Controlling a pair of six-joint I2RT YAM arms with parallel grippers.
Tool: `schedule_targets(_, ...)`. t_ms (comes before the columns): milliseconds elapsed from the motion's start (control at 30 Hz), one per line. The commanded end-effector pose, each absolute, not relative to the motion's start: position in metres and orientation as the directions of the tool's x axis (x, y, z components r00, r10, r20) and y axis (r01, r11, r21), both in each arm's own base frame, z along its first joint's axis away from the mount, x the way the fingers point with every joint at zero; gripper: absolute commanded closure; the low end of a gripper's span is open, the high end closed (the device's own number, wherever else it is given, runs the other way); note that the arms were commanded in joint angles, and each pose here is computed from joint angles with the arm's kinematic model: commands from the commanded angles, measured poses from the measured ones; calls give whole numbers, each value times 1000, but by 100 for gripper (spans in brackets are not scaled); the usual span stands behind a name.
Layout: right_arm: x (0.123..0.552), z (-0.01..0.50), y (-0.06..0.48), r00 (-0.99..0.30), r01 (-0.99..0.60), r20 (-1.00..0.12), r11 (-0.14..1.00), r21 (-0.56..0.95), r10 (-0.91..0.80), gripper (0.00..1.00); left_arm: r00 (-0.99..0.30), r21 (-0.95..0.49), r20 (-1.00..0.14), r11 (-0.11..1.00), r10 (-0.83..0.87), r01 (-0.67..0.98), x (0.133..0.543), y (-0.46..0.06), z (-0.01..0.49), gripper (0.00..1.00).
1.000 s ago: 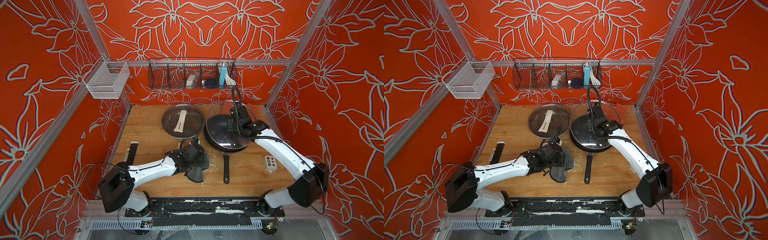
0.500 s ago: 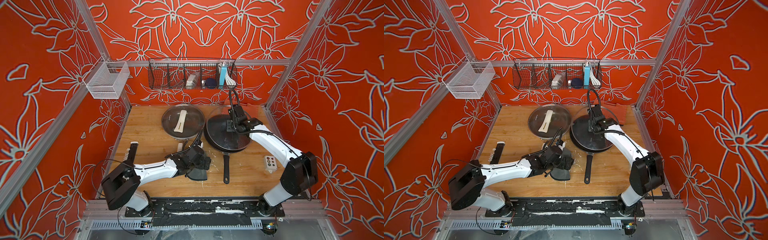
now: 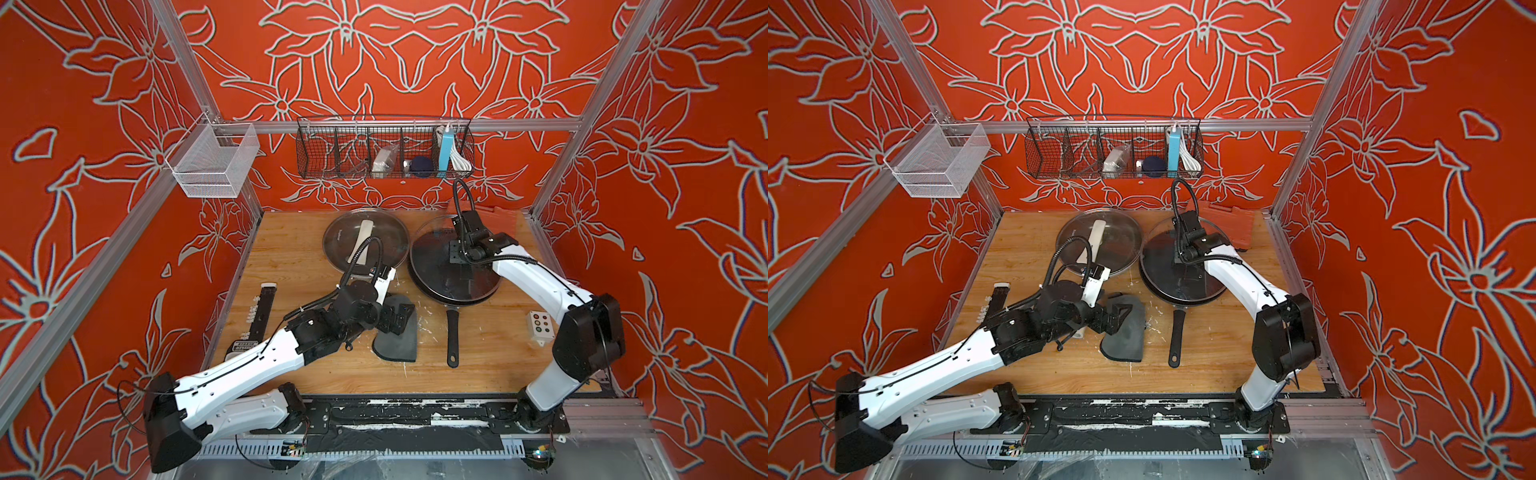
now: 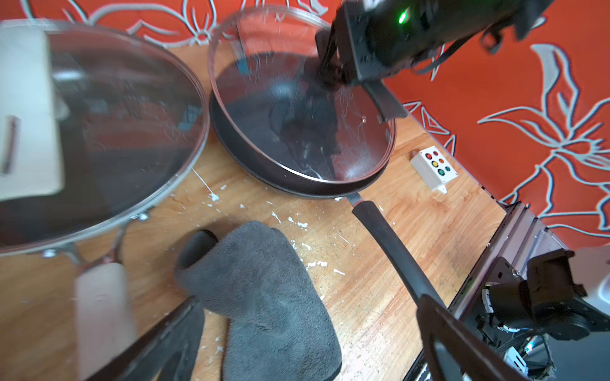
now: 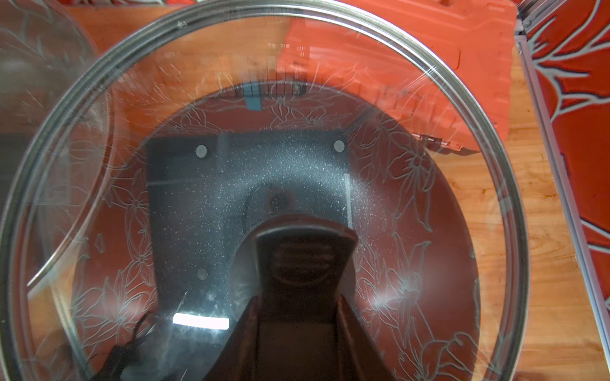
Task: Wipe the pot lid with a cloth
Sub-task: Place the pot lid on the cooking pot.
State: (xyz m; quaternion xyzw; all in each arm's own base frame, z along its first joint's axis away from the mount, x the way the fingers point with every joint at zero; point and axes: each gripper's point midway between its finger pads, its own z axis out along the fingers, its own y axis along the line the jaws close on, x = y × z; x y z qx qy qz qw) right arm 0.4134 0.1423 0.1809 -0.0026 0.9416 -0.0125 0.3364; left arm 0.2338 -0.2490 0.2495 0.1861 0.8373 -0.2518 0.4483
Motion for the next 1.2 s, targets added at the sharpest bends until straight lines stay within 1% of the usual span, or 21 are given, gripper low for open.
schedule_targets(0,436,231,147,-667,46,-742,998,50,68,100,-483,-183,-866,820,126,542,224,-225,254,1)
schedule_targets(100,436,228,149,-683,40,-727,998,51,64,100,-412,-180,-906,793,97,582,216,-220,258,1)
schedule_targets(200,436,223,152,-707,33,-704,998,51,59,100,-386,-187,-920,786,71,589,212,-214,252,1)
schedule_targets(567,434,203,150,-753,53,-656,998,27,58,100,-346,-145,-937,834,58,532,216,-195,239,1)
schedule_targets(1167,432,176,154,-801,55,-596,998,10,50,100,-309,-132,-950,851,38,509,216,-184,231,1)
